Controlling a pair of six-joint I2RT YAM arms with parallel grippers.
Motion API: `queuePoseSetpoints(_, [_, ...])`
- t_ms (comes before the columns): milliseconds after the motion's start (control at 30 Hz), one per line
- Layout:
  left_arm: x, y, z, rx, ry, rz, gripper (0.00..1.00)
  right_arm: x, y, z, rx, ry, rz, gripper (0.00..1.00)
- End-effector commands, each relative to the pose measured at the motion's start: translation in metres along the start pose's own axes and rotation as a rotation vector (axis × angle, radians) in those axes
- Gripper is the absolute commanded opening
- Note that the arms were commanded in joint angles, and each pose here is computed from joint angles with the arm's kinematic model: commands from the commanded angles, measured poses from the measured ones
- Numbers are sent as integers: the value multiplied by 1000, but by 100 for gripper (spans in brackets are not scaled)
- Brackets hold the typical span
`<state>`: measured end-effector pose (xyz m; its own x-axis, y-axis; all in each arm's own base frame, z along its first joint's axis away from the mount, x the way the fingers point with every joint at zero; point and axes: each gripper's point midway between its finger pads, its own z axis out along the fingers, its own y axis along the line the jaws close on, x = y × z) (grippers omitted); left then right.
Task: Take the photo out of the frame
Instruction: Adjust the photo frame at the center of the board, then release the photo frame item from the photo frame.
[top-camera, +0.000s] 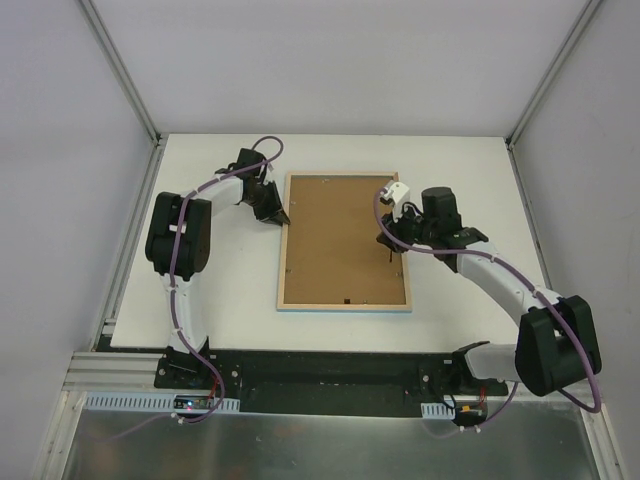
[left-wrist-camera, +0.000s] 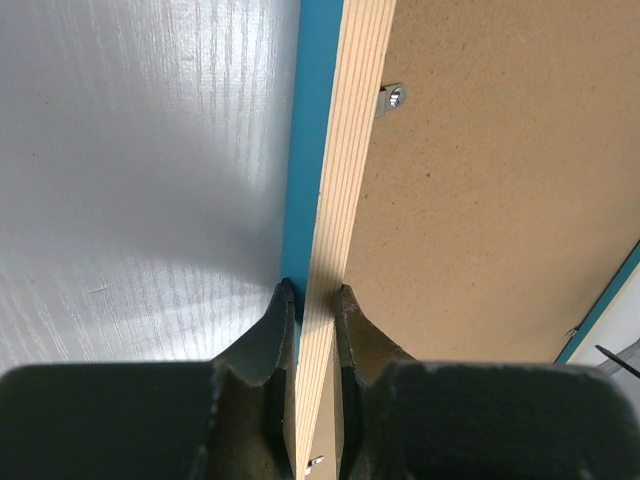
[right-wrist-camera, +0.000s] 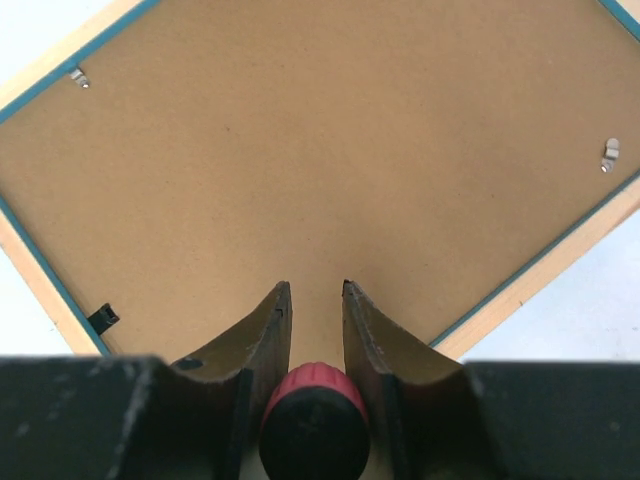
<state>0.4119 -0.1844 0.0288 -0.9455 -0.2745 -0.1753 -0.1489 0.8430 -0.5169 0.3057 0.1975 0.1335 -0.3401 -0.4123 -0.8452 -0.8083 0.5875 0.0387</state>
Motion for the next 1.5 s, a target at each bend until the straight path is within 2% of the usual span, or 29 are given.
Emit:
queuePoseSetpoints(0, [24, 22, 15, -63, 76, -73, 0, -20, -21, -10, 103, 10, -81, 1])
queuePoseSetpoints(200, [24, 16, 16, -28, 95, -73, 0, -9, -41, -13, 216, 65, -93, 1])
queuePoseSetpoints(1033, [28, 23, 23, -31, 94, -48, 0, 12, -36, -5, 189, 58, 70, 1])
queuePoseSetpoints(1067, [26, 21, 21, -24, 89, -37, 4, 13, -38, -5, 192, 60, 75, 1])
queuePoseSetpoints(1133, [19, 12, 12, 0, 62, -3, 20, 11, -39, -6, 192, 59, 72, 1])
queuePoseSetpoints(1233, [1, -9, -15, 41, -18, 75, 52, 7, -40, -8, 182, 47, 68, 1])
queuePoseSetpoints(1267, [-6, -21, -31, 69, -54, 111, 58, 6, -39, -7, 173, 44, 70, 1])
queuePoseSetpoints(1367, [-15, -59, -64, 206, -104, 267, 65, 3, -36, -7, 155, 31, 83, 1])
queuePoseSetpoints(1467, [-3, -93, -90, 337, -133, 511, 66, 4, -37, -6, 144, 24, 120, 1])
